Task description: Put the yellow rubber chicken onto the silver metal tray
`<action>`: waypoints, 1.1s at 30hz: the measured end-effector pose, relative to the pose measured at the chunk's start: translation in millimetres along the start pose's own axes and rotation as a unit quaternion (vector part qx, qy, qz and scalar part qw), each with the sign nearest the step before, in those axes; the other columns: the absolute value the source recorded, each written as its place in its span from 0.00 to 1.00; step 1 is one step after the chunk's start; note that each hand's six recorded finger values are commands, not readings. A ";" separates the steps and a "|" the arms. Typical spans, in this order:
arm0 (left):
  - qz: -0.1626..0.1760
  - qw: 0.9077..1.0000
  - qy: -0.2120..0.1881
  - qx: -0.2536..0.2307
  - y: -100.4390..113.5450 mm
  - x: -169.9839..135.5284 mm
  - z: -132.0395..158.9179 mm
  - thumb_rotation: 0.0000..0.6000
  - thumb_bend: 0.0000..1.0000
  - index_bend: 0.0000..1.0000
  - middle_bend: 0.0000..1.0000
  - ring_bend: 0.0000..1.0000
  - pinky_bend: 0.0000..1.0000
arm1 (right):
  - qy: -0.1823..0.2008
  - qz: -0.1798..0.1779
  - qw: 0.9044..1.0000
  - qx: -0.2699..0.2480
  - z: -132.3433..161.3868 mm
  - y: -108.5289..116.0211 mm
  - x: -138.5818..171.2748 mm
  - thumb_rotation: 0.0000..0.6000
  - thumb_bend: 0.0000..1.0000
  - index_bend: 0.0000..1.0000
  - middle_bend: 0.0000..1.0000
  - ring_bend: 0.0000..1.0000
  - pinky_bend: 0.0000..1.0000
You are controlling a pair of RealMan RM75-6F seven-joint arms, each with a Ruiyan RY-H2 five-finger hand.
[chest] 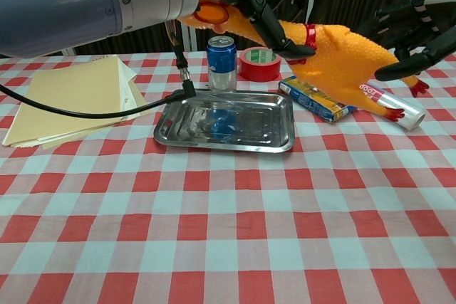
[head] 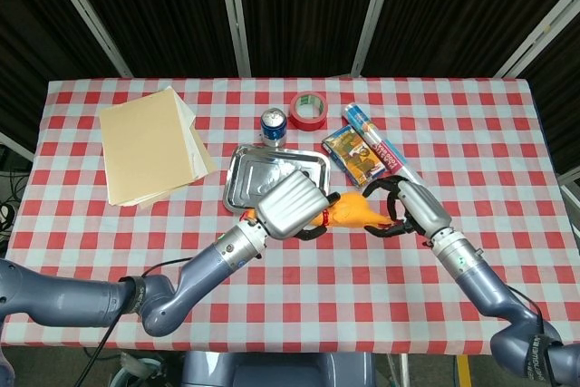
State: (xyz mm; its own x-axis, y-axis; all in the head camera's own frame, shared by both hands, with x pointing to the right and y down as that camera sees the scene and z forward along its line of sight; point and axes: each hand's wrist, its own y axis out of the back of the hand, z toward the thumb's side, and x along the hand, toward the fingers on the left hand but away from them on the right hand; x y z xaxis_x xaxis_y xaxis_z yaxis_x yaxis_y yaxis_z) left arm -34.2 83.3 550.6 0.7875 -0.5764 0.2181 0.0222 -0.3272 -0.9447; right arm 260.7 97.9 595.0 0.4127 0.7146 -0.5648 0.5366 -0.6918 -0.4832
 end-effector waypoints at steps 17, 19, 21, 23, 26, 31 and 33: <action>0.010 1.000 0.007 -0.001 6.3 -7.2 -8.9 1.00 0.81 0.71 0.75 0.72 0.66 | -0.005 -0.026 0.999 0.022 -20.2 20.6 11.3 0.86 0.13 0.00 0.08 0.02 0.03; 0.012 1.000 0.010 -0.002 6.7 -9.8 -12.1 1.00 0.81 0.71 0.75 0.72 0.66 | -0.010 -0.035 0.999 0.020 -24.7 25.6 13.8 0.87 0.13 0.00 0.06 0.01 0.02; 0.012 1.000 0.011 -0.003 6.6 -13.1 -15.5 1.00 0.81 0.71 0.75 0.72 0.66 | -0.011 -0.042 0.999 0.018 -27.4 29.2 15.7 0.87 0.13 0.00 0.02 0.00 0.01; 0.012 1.000 0.014 -0.004 5.6 -16.7 -18.9 1.00 0.81 0.71 0.75 0.72 0.66 | -0.011 -0.047 0.999 0.014 -29.6 32.8 18.2 0.87 0.13 0.00 0.00 0.00 0.00; 0.011 1.000 0.017 -0.006 3.5 -20.9 -23.2 1.00 0.81 0.71 0.75 0.72 0.66 | -0.008 -0.054 0.998 0.013 -31.9 39.2 22.4 0.87 0.13 0.00 0.00 0.00 0.00; 0.011 1.000 0.025 -0.012 1.5 -26.9 -31.0 1.00 0.81 0.71 0.75 0.72 0.66 | -0.011 -0.070 0.997 0.021 -38.2 52.5 30.0 0.87 0.13 0.00 0.00 0.00 0.00; 0.011 0.999 0.031 -0.014 0.5 -30.6 -36.1 1.00 0.81 0.71 0.75 0.72 0.66 | -0.014 -0.076 0.997 0.023 -41.6 57.7 33.7 0.87 0.13 0.00 0.00 0.00 0.00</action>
State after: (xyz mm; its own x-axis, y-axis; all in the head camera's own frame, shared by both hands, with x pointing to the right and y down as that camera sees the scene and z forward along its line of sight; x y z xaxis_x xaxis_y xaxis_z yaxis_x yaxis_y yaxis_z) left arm -80.6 73.8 552.4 0.7485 -0.6280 0.2129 -0.0131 -0.3350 -0.9421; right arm 336.1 86.3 575.9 0.3079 0.8093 -0.5002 0.5575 -0.5795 -0.5945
